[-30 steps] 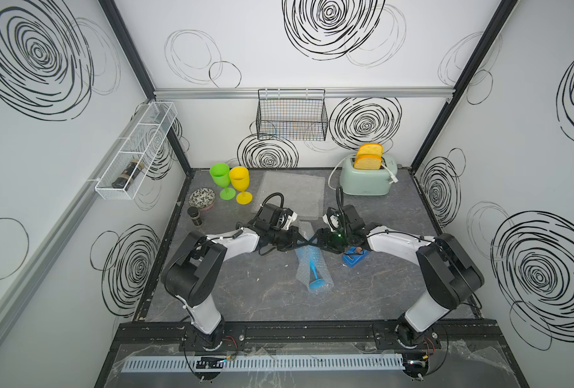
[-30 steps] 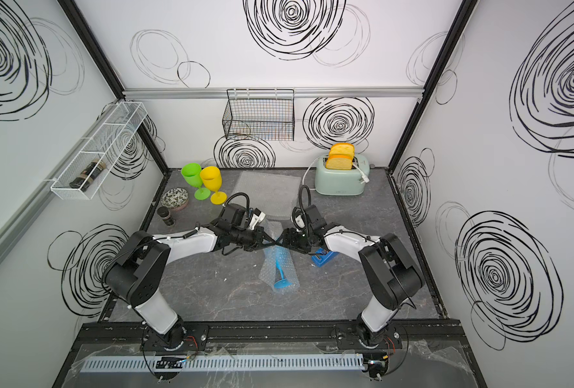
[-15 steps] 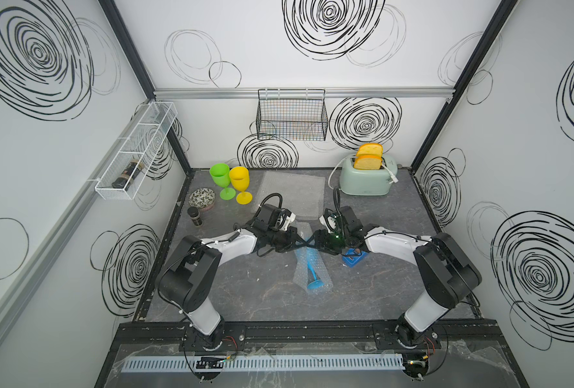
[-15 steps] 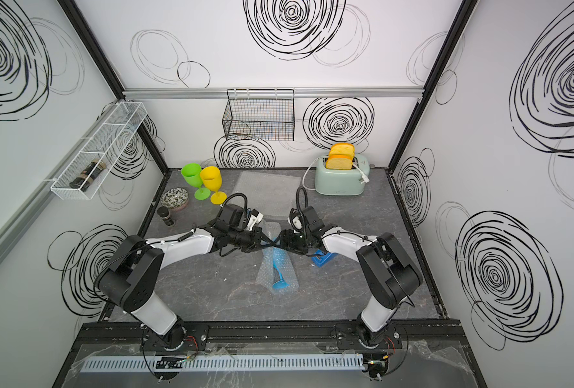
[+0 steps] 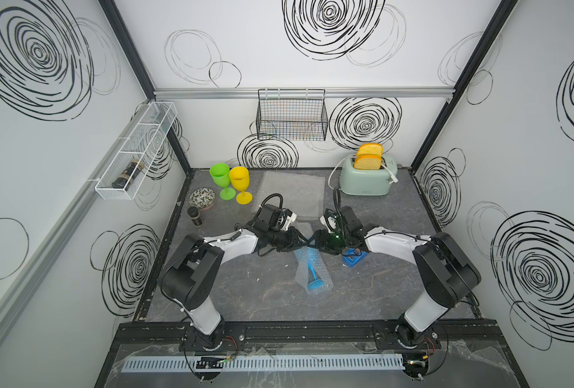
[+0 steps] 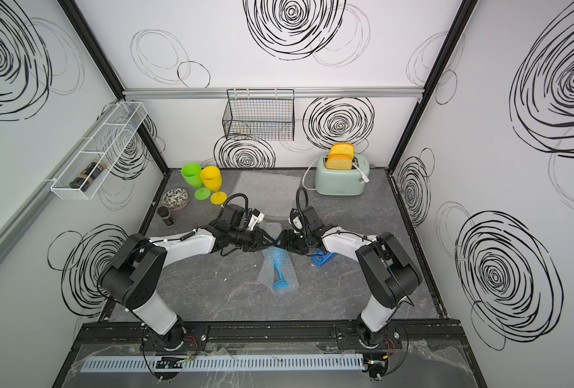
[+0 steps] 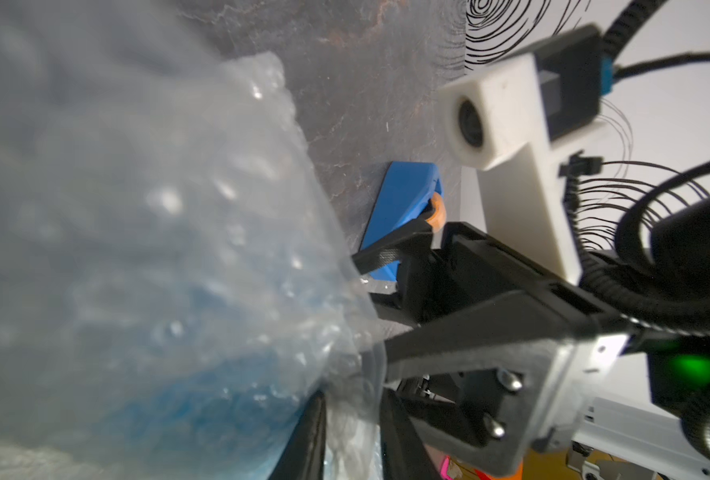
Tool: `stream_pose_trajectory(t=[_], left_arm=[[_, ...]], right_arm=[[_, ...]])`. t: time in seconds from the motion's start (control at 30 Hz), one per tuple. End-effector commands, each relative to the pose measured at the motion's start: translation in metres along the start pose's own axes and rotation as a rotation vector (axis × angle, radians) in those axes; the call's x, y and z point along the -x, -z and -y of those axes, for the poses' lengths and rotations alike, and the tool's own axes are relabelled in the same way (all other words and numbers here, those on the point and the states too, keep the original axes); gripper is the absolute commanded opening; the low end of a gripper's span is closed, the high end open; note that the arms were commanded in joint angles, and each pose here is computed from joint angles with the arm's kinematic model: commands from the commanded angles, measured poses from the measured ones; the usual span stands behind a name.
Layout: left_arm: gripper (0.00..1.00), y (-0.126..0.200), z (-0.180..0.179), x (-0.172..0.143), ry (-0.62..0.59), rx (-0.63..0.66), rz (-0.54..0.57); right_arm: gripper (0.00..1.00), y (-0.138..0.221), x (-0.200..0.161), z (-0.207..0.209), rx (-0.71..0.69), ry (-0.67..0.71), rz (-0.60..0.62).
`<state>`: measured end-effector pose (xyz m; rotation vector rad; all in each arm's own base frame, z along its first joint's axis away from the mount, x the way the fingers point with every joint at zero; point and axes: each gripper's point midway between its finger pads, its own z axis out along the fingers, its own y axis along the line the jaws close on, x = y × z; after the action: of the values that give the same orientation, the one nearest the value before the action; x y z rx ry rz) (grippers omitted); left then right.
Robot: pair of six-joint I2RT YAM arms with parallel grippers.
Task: Wrap wine glasses in bubble wrap
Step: Wrap the wine glass in bubble wrap.
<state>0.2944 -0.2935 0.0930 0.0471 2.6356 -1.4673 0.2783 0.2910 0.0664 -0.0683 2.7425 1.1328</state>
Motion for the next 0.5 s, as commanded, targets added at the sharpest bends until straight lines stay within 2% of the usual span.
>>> stream_pose_trajectory(t=[0.0,0.47], left_arm=[[0.28,-0.015,-0.026,-0.012,0.010,0.075,-0.039],[0.32,-0.017,-0.035,-0.012,-0.003,0.111,-0.044]], right_arm=[[0.68,0.000,-0.019,-0.001,-0.015,-0.001,-0.063],[0.70,0.035,-0.021,-0.014,-0.010,0.051,-0.010]])
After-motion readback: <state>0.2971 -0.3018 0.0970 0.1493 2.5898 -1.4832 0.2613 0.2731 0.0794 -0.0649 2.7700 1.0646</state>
